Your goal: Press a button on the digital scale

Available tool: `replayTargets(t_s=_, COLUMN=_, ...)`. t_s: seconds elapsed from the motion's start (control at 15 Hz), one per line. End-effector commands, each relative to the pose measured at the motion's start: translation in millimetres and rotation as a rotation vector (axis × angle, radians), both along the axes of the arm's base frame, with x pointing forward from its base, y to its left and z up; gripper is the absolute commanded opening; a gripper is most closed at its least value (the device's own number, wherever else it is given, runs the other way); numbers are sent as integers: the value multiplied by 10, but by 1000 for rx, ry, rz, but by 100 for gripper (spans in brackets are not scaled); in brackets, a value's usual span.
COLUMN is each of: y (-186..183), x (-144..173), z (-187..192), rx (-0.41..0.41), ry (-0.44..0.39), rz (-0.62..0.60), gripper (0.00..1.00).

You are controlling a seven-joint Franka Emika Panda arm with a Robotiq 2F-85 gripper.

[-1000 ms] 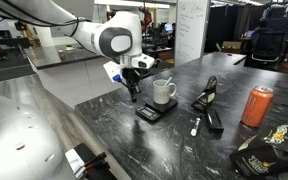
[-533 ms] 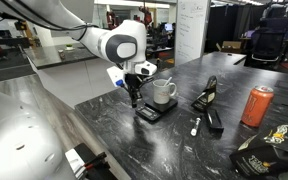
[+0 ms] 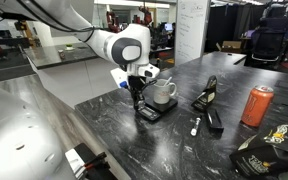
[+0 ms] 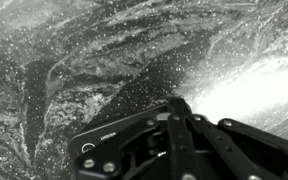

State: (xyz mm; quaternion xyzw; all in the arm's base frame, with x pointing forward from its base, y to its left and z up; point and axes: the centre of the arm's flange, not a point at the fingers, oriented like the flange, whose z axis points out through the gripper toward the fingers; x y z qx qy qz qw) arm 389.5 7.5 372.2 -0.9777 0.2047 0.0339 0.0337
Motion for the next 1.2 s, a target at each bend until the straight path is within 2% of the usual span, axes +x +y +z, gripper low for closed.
replayTargets(t_s=0.0, y=-66, x=179, z=-121, rx=10, ry=17, rz=-12, gripper=0)
replayTargets(t_s=0.6, y=-71, x=288, z=-292, rx=35, ry=86, rz=-11, gripper=0)
replayTargets(t_s=1.13, y=-130, x=391, z=-425, rx=120, ry=161, rz=7, gripper=0)
